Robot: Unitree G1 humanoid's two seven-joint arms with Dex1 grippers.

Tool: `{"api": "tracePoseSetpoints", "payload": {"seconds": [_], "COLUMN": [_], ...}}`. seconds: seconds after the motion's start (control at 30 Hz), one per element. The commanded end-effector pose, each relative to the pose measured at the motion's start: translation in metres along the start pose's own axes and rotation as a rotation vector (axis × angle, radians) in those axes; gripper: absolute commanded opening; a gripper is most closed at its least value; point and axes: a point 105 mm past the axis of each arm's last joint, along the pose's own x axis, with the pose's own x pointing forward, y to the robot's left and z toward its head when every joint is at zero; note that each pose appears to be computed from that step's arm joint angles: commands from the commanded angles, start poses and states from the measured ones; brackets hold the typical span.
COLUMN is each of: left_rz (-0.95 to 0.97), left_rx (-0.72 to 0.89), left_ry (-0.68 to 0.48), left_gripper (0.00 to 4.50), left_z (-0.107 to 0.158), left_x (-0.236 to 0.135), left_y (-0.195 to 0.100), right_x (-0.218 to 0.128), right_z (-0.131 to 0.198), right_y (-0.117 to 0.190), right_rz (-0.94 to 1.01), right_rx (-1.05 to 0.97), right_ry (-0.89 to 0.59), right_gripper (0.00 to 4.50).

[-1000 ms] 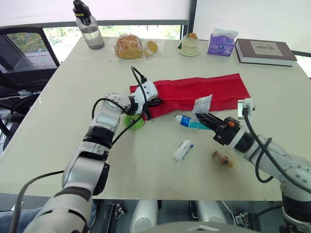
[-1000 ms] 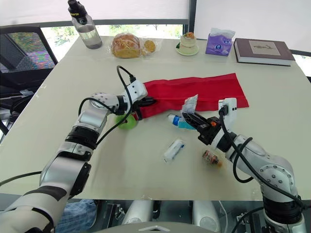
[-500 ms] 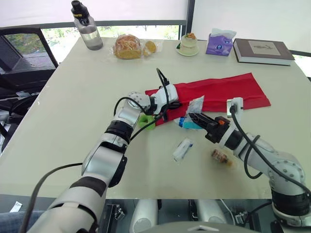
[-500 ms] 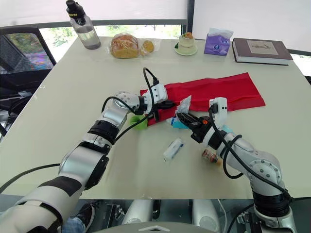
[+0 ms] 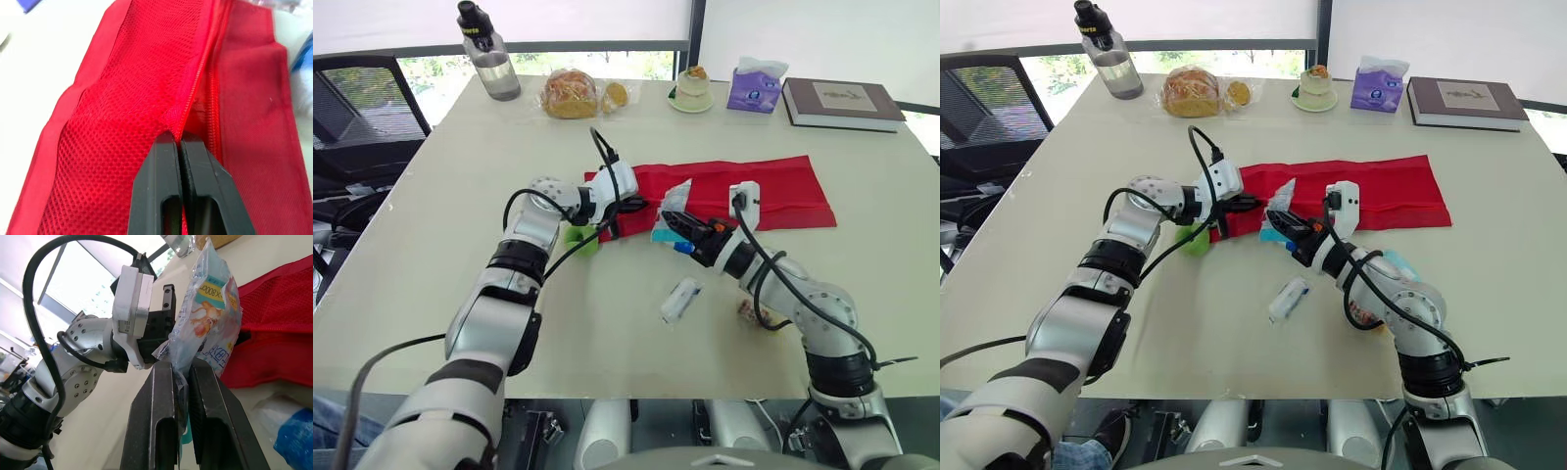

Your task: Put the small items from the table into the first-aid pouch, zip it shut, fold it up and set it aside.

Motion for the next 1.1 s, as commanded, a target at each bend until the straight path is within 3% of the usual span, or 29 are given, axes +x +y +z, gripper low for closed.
{"api": "tracePoseSetpoints", "payload": {"seconds": [0.03, 0.13, 0.4, 0.6, 1.1], "left_rz": [0.163, 0.241, 0.414, 0.477, 0.444], "left_rx": [0.074, 0.114, 0.177, 0.154, 0.130], "left_ry": [0.003, 0.041, 0.185, 0.217, 0.115], "left_gripper": [1.69, 3.06, 3.06, 3.06, 3.06], "left_z": [0.011, 0.010, -0.005, -0.014, -0.002], "left_x": [-0.015, -0.022, -0.043, -0.041, -0.025], "left_y": [0.016, 0.005, -0.017, -0.013, -0.011], "right_x": [0.003, -0.001, -0.008, -0.009, -0.006], "right_z": [0.008, 0.009, 0.023, 0.024, 0.025], "right_y": [0.011, 0.009, 0.009, 0.014, 0.015], "right_rz": [0.046, 0.043, 0.029, 0.034, 0.024], "right_rx": [-0.019, -0.023, -0.040, -0.036, -0.056], "right_ry": [-0.050, -0.054, -0.097, -0.105, -0.113], "right_gripper": [0.00, 0.00, 0.00, 0.00, 0.00]}}
